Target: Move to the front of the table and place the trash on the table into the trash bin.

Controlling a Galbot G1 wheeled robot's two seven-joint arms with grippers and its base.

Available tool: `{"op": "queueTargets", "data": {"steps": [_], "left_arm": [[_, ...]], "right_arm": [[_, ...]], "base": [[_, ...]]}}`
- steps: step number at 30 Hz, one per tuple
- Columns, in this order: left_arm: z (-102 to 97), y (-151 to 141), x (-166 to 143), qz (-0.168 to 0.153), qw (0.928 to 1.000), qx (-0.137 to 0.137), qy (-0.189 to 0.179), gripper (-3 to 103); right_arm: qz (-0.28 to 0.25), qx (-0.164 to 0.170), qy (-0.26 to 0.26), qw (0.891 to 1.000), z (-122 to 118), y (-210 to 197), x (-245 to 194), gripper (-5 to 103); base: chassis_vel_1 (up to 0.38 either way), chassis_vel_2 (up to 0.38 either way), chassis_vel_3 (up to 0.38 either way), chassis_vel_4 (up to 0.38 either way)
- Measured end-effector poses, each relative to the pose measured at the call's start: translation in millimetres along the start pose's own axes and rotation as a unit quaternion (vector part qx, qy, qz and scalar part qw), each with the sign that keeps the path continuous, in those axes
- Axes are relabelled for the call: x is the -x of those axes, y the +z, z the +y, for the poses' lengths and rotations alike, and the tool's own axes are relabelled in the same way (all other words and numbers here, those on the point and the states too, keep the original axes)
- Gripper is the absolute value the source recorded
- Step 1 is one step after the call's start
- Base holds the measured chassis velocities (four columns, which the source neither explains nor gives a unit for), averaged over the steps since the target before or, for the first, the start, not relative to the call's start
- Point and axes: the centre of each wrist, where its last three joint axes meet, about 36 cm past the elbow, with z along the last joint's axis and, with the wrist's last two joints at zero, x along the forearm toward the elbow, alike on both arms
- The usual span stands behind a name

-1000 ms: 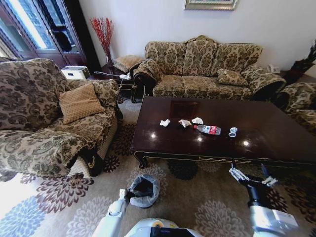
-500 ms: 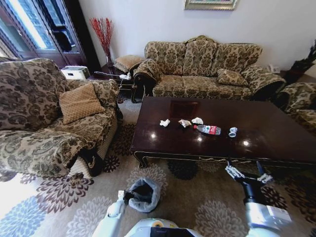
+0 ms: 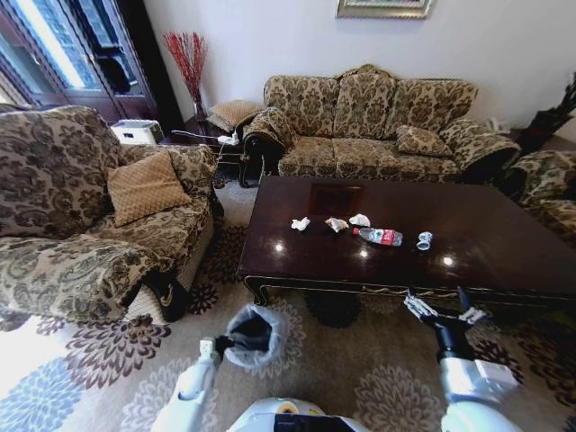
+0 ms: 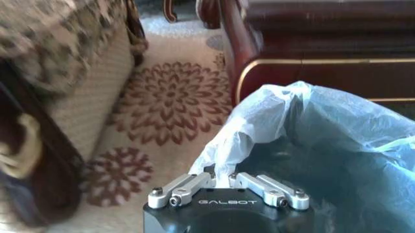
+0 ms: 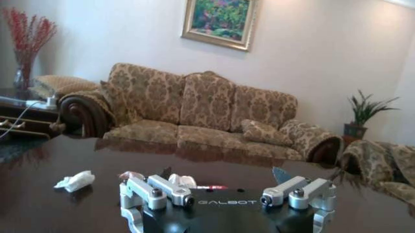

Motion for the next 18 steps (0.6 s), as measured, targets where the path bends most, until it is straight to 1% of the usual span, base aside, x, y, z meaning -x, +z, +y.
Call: {"op": "queueTargets", "data": {"steps": [1,4,5,8,9,12,14,15,18], "left_arm": [[0.0,0,0,0.0,1.0,0.0,0.0,3],[12.7,-15,-33,0.0,0.9999,0.011,0.002,3],[12.7,-15,-33,0.0,0.9999,0.011,0.002,3],[25.6,-34,-75,-0.016,0.9996,0.022,-0.012,3],[25.6,-34,-75,-0.016,0.9996,0.022,-0.012,3],[31.6,-51,-110,-0.018,0.999,0.028,-0.029,3],[35.8,-61,-128,-0.025,0.9981,0.025,-0.05,3],[35.8,-61,-128,-0.025,0.9981,0.025,-0.05,3],[44.5,-81,-156,-0.057,0.9949,0.012,-0.083,3]], "right_arm": [[0.0,0.0,0.0,1.0,0,0,0,100],[0.005,-0.004,-0.012,1.0,-4,3,12,100],[0.005,-0.004,-0.012,1.0,-4,3,12,100],[0.012,0.0,-0.022,1.0,-7,6,23,100],[0.012,0.0,-0.022,1.0,-7,6,23,100],[0.018,-0.002,-0.03,0.999,-9,15,33,100],[0.022,-0.004,-0.034,0.999,-11,22,38,100],[0.022,-0.004,-0.034,0.999,-11,22,38,100],[0.023,-0.004,-0.042,0.999,-13,27,47,100]], "base": [[0.0,0.0,0.0,0.0],[0.0,0.0,0.0,0.0],[0.0,0.0,0.0,0.0],[0.0,0.0,0.0,0.0],[0.0,0.0,0.0,0.0],[0.0,0.0,0.0,0.0],[0.0,0.0,0.0,0.0],[0.0,0.0,0.0,0.0],[0.0,0.0,0.0,0.0]]}}
